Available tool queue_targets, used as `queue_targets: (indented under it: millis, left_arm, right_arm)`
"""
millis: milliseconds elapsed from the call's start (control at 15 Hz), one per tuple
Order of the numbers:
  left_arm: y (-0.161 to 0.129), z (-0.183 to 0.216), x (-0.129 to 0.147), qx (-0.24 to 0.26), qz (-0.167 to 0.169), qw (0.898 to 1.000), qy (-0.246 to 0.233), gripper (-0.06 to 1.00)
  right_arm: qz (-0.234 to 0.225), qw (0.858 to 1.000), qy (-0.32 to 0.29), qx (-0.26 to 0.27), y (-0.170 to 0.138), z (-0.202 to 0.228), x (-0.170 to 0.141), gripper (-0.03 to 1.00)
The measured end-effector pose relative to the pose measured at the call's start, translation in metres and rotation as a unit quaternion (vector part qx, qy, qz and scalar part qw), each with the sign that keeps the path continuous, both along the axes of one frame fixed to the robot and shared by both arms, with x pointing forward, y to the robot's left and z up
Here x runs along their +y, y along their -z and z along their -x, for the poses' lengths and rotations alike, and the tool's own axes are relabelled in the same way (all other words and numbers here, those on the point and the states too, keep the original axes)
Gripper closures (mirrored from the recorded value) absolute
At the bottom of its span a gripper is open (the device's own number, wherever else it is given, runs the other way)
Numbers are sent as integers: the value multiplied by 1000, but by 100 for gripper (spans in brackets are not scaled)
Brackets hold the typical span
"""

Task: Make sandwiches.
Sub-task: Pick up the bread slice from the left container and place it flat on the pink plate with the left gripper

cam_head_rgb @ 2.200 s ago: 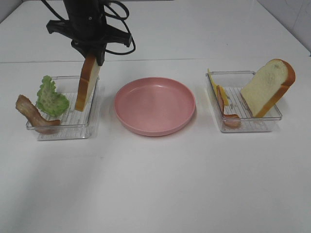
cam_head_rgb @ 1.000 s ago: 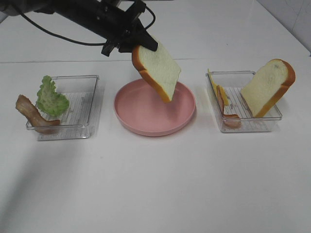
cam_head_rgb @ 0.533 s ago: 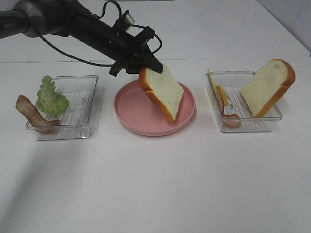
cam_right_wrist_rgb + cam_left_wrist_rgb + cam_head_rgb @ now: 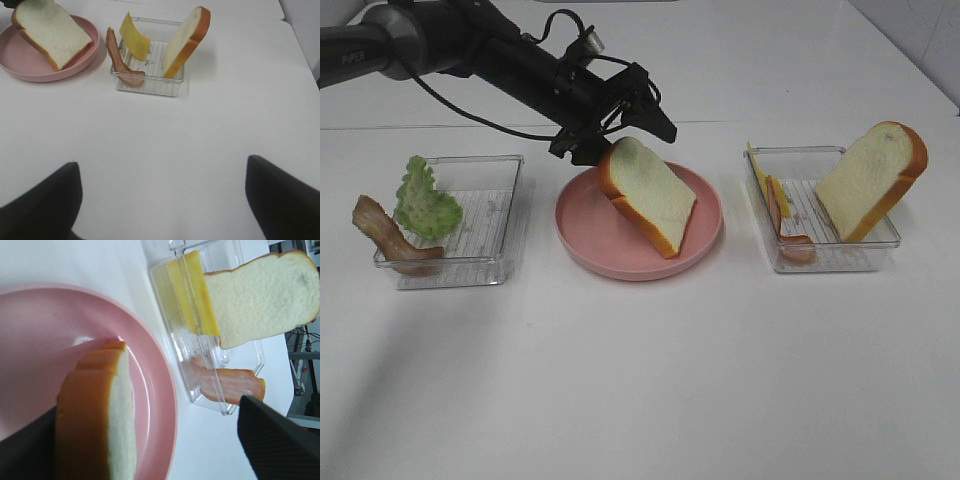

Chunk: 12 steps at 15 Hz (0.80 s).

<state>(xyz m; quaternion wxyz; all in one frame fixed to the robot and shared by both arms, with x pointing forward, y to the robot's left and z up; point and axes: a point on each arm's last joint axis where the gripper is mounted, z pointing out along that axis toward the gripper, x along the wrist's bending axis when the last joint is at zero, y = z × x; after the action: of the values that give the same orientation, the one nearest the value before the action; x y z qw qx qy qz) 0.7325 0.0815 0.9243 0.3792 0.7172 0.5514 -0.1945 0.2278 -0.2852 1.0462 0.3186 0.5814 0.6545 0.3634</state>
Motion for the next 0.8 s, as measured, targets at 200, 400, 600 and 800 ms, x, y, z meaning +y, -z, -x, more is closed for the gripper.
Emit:
queue_targets:
  millis: [200, 400, 600, 800]
  left_arm:
    - [-11, -3, -3, -19, 1, 1000, 2, 10]
    - [-19, 0, -11, -37, -57, 998, 10, 9]
    - [-18, 9, -30, -63, -152, 986, 28, 9]
    - [-21, 18, -40, -79, -241, 967, 36, 9]
  right_arm:
    - [0, 1000, 0, 0, 0, 0, 0, 18]
    - [0, 1000, 0, 0, 0, 0, 0, 18]
    - [0, 1000, 0, 0, 0, 0, 0, 18]
    - [0, 1000, 0, 0, 0, 0, 0, 18]
